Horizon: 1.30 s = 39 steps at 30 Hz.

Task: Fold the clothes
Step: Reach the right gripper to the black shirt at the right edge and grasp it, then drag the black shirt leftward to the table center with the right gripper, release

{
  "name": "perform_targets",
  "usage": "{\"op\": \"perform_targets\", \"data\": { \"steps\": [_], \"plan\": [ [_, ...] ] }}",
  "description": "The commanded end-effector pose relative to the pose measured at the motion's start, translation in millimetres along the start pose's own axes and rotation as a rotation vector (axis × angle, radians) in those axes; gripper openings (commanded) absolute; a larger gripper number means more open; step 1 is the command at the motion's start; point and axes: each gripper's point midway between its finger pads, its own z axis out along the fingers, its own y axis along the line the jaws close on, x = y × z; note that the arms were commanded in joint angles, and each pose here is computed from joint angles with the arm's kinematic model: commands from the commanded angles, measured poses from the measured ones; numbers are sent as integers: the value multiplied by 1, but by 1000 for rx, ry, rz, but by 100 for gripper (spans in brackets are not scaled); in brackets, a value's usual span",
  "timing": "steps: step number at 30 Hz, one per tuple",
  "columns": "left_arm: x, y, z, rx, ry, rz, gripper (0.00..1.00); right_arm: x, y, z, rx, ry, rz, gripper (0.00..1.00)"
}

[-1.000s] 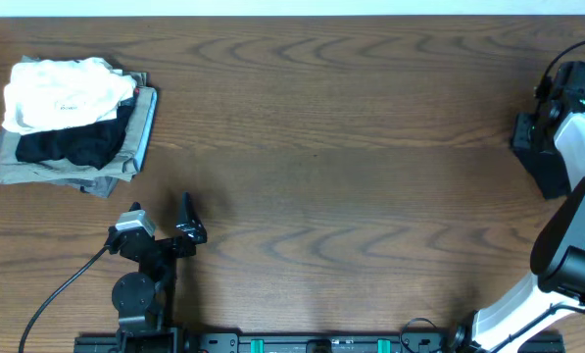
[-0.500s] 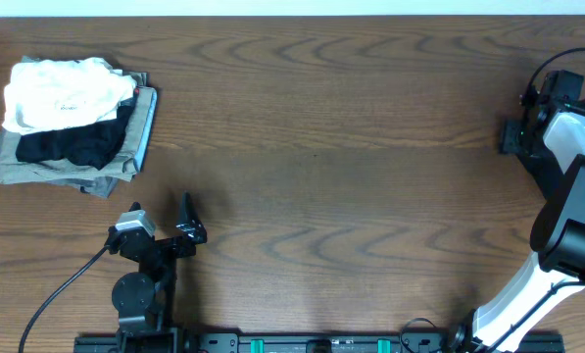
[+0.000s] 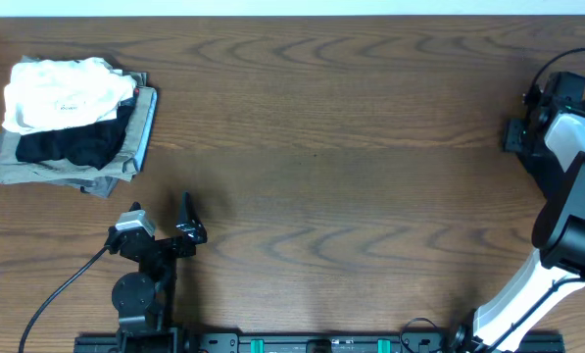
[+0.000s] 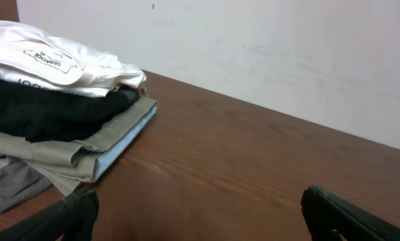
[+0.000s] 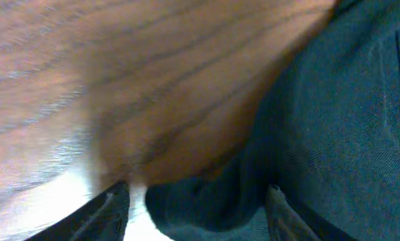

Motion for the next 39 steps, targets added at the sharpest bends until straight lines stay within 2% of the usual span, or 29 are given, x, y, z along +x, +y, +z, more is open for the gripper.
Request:
{"op": "perform_targets", "data": {
  "steps": [1, 5, 11, 15, 20, 22, 30, 39],
  "plan": [
    [15, 2, 1, 1, 47, 9, 98, 5, -3, 13, -6, 25, 1, 54],
    [15, 2, 1, 1, 47, 9, 98, 6, -2, 16, -10, 29, 4, 39],
    [15, 2, 1, 1, 47, 9, 98, 4, -2, 16, -12, 20, 17, 2],
    [15, 2, 1, 1, 47, 9, 98, 2, 3, 16, -38, 14, 33, 1],
    [15, 2, 1, 1, 47, 9, 98, -9, 41, 9, -233, -31, 23, 1],
    [15, 2, 1, 1, 47, 9, 98, -20, 69, 1, -355, -70, 18, 1],
    [15, 2, 1, 1, 47, 9, 98, -51, 159, -30, -576, -169, 36, 1],
    [15, 2, 1, 1, 47, 9, 98, -51, 304, -84, -750, -247, -58, 1]
  ]
}}
